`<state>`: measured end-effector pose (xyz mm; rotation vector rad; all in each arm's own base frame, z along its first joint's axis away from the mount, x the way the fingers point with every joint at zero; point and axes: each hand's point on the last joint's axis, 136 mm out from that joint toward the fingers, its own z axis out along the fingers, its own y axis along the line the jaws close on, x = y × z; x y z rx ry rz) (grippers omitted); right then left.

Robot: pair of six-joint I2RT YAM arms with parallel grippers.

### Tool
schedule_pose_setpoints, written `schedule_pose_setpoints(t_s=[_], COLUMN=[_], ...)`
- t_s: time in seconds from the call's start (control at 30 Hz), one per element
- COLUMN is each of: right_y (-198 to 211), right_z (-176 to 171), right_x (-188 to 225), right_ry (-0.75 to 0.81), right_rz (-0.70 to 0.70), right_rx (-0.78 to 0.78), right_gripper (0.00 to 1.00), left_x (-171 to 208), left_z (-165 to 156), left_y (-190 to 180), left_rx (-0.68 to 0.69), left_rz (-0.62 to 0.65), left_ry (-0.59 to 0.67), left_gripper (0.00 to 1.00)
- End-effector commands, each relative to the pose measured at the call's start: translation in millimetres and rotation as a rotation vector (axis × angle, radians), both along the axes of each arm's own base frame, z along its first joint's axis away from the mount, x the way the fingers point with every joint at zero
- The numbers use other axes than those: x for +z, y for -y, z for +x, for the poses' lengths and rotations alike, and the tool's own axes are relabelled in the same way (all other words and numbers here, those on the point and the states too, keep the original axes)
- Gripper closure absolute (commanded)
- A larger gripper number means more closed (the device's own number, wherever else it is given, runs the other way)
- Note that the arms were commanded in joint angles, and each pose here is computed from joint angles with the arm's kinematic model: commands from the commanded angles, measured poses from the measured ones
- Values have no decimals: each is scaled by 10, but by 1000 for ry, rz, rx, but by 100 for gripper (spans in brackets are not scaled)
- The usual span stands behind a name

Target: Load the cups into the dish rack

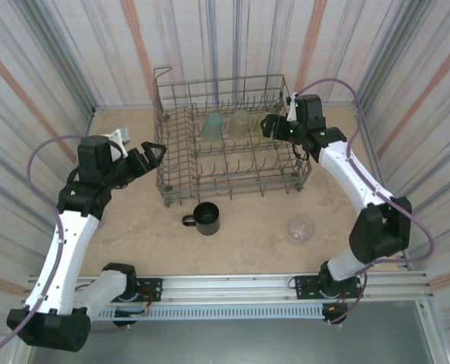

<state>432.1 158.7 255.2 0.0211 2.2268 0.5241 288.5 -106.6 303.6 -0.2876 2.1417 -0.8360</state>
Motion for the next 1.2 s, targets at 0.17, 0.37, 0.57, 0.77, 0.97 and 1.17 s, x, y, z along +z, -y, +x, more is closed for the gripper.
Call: schedule_pose_setpoints(t_s=[0.17,0.37,0.57,0.77,0.97,1.17], right_y=[-40,-95,-93,-42,3,-1], right_z=[-718,-1176,-1512,-1750,-1889,-1963], right_x=[108,-50,-186,-217,-295,-289], right_ry=[0,-35,-52,-55,-79,-82], right_rz=[16,-7,1,13,9,29], right_rx=[35,70,83,84,84,87], right_gripper=[1,1,1,1,1,1], left_x=[-208,-397,-644,-823,-1029,-1169], left_z=[-485,-767,-956,-1015,-965,-927], left_y=[39,168,292,498,618,732], left_rx=[1,-39,-74,-129,-149,-176], left_rz=[97,120,211,309,375,383], left_ry=[-39,-54,-79,-96,-132,-144], left_gripper=[1,6,8,11,17,32])
